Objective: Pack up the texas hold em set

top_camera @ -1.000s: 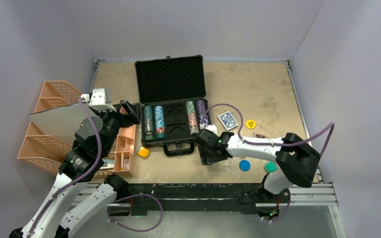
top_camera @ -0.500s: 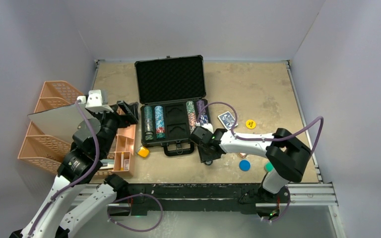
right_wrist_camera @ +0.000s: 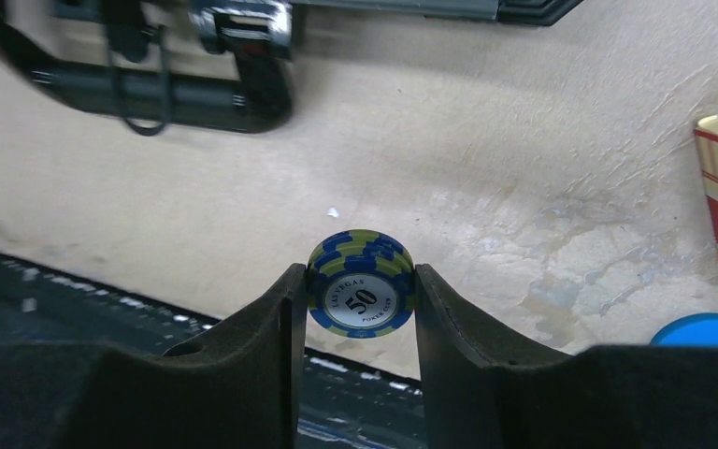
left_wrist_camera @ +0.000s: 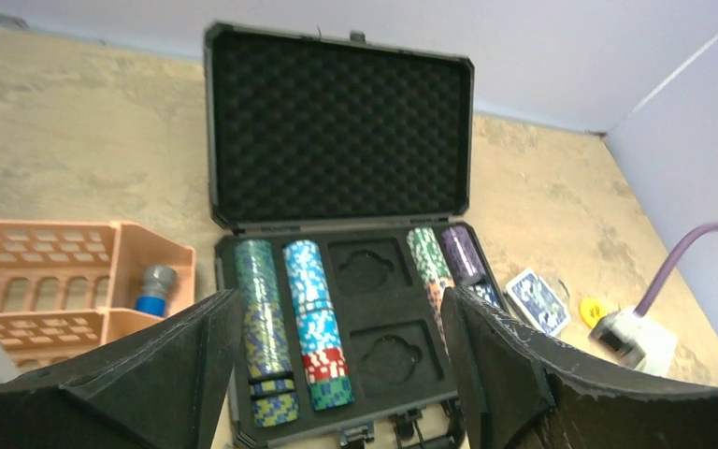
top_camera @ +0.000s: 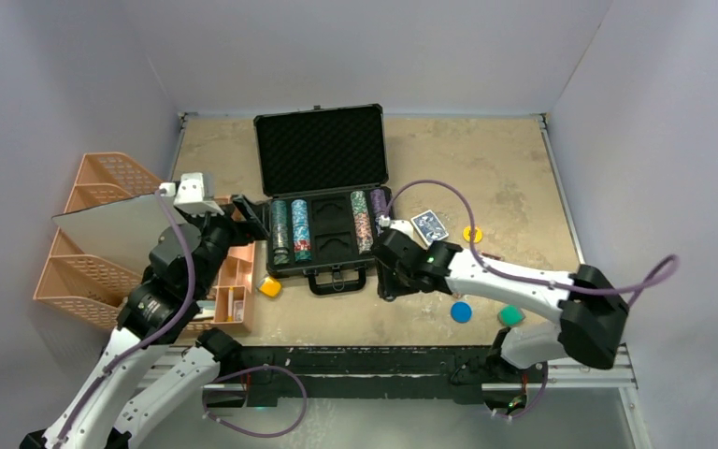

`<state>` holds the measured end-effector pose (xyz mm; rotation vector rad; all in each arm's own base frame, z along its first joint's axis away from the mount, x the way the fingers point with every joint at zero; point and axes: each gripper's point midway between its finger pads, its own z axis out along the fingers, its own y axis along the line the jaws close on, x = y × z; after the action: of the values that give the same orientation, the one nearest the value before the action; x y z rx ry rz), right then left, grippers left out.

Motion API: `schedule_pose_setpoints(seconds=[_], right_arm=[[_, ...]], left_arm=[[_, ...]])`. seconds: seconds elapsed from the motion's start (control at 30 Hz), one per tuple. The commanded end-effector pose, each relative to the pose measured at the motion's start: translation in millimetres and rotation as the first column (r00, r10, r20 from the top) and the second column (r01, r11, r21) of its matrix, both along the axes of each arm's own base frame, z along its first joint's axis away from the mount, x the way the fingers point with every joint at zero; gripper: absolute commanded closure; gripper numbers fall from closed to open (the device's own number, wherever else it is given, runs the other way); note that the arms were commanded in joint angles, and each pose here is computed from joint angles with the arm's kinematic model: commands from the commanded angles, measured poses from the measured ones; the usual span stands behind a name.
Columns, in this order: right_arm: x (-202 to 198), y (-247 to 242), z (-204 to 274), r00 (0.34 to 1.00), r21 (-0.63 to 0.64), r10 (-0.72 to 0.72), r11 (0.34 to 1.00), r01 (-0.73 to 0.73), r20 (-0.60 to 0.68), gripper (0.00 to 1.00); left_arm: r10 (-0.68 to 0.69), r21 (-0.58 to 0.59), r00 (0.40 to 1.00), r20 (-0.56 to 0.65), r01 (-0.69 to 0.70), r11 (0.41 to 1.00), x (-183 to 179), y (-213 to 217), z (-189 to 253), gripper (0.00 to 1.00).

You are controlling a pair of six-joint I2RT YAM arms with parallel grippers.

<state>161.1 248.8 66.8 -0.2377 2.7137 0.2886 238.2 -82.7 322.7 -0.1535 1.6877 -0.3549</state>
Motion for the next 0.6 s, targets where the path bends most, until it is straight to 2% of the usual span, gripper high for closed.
schedule_pose_setpoints(seconds=[0.0,0.2,0.43,0.5,0.57], right_arm=[[13,-2,32,0.994,0.095,-0.079,0.993,0.072,0.072,0.93],[31,9,64,0.979,0.314,-0.177,0.94,0.136,0.106,0.93],[69,25,114,0.948,0.588,-0.307,0.783,0.201,0.085,0.94],[76,29,123,0.946,0.633,-0.317,0.746,0.206,0.066,0.94],[80,36,129,0.948,0.664,-0.316,0.718,0.21,0.041,0.94]], left_arm=[[-0.116,-0.076,0.991,-0.062,0.111,0.991,-2,-27,-24,0.19],[-0.358,-0.203,0.928,-0.103,0.333,0.921,-12,-79,-54,0.18],[-0.642,-0.362,0.766,-0.024,0.592,0.72,-27,-142,-80,0.2],[-0.69,-0.363,0.722,0.036,0.653,0.664,-31,-153,-81,0.23],[-0.718,-0.336,0.691,0.082,0.698,0.633,-35,-164,-86,0.23]])
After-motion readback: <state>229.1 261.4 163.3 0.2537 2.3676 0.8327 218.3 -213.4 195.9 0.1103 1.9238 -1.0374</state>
